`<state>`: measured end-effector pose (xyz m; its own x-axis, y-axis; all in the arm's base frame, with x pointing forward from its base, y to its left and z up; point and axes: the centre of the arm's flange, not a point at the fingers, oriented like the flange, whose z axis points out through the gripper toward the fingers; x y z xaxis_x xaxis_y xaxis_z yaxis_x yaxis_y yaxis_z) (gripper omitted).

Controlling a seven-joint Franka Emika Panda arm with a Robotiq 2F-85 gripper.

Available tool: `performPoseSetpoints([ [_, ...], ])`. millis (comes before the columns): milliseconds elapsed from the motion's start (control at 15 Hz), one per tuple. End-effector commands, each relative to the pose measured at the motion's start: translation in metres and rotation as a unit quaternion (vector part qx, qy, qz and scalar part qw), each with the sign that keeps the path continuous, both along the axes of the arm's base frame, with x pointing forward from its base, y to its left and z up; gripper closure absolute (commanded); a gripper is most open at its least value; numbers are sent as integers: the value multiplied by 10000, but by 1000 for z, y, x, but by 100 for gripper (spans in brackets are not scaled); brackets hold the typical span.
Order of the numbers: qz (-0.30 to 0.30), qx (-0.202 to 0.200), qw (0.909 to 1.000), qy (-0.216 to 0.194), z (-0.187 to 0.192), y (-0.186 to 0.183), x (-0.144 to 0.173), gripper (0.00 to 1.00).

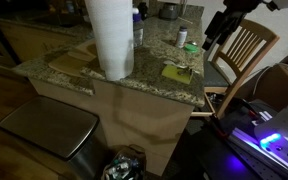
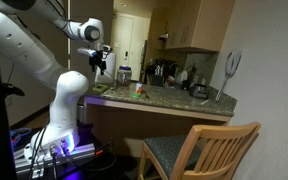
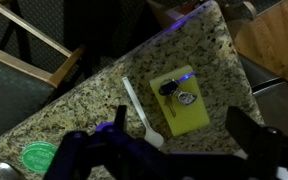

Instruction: Remove the object from the yellow sponge and put it on the right side of the countertop

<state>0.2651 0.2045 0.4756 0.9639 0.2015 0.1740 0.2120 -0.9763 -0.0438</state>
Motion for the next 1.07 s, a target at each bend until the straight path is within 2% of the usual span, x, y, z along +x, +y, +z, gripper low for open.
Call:
performPoseSetpoints([
  [0,-10,-21,9998,198,0,1,2,0],
  [67,-1,-53,9994,329,0,0,0,0],
  [200,-2,-44,9999,118,-2,-1,-2,0],
  [400,10,-34,9999,121,-2,-1,-2,0],
  [467,41,-189,9996,217,16,-8,-10,0],
  [533,14,-271,9989,370,10,-10,2,0],
  [600,37,-289,9978,599,-1,-11,12,0],
  [733,178,-214,9933,1121,-60,0,36,0],
  [1000,462,-135,9815,1853,-138,18,49,0],
])
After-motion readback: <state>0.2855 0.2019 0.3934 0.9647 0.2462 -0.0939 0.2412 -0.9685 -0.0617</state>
